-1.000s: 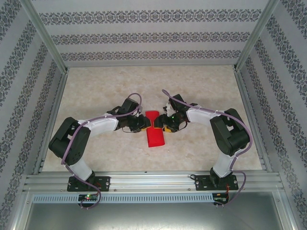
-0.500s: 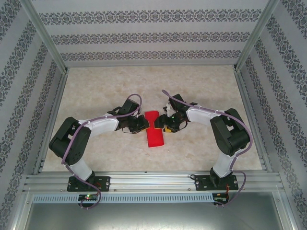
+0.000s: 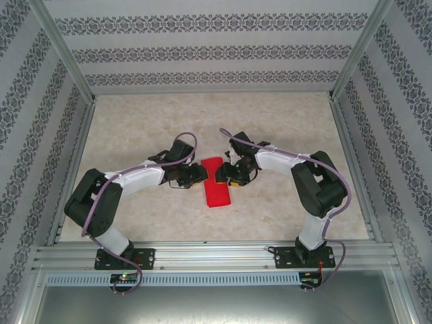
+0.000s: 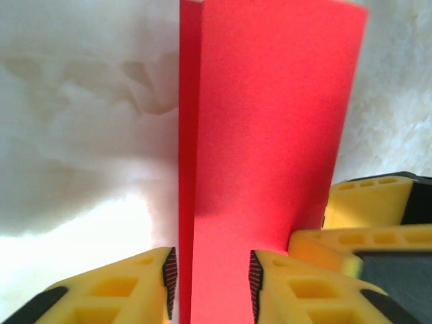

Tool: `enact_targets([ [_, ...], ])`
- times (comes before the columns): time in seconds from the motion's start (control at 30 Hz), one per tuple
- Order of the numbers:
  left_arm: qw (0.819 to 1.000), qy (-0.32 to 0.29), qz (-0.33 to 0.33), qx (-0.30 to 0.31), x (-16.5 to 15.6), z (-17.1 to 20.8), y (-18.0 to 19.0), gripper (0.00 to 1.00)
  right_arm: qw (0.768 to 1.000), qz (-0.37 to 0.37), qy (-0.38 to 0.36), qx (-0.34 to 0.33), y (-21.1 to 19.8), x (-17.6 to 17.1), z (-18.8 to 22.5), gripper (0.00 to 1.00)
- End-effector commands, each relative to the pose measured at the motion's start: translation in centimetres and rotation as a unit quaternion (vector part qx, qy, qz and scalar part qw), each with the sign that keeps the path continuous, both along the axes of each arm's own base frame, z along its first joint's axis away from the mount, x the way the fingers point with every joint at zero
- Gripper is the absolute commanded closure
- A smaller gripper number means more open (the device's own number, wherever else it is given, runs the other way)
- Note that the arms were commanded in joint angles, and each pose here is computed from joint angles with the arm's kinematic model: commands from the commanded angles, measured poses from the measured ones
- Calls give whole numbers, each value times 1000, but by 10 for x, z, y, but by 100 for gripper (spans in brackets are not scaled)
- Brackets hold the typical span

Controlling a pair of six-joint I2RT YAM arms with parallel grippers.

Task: Fold a paper plane with a square sheet of paper (pick it up from the middle)
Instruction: First fold in half a square sheet of paper at the center of the table.

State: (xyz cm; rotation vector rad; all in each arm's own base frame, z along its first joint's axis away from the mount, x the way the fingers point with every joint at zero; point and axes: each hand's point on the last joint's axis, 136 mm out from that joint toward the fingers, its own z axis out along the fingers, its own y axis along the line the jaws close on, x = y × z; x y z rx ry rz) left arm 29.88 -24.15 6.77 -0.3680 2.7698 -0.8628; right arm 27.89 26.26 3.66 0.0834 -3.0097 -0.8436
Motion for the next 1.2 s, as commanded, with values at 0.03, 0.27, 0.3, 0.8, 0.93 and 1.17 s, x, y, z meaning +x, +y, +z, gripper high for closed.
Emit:
enact_targets([
  [0.03, 996, -40, 34, 71, -6, 20, 35, 59, 998, 8, -6, -55, -11, 0, -6, 41],
  [0.27, 993, -58, 53, 84, -6, 30, 46, 59, 998, 0, 2, -59, -11, 3, -5, 39],
  [0.3, 993, -58, 54, 84, -7, 30, 46, 59, 999, -3, 6, -52, -10, 3, -4, 38],
  [0.8, 995, -52, 46, 78, -8, 28, 43, 59, 999, -2, 28, 33, 22, 4, -8, 40],
  [0.93, 995, -54, 45, 76, -7, 29, 42, 59, 999, -4, 26, 45, 25, 5, -6, 46],
  [1.17, 994, -58, 47, 80, -7, 31, 44, 59, 990, -64, 4, 127, 32, 23, 22, 52],
])
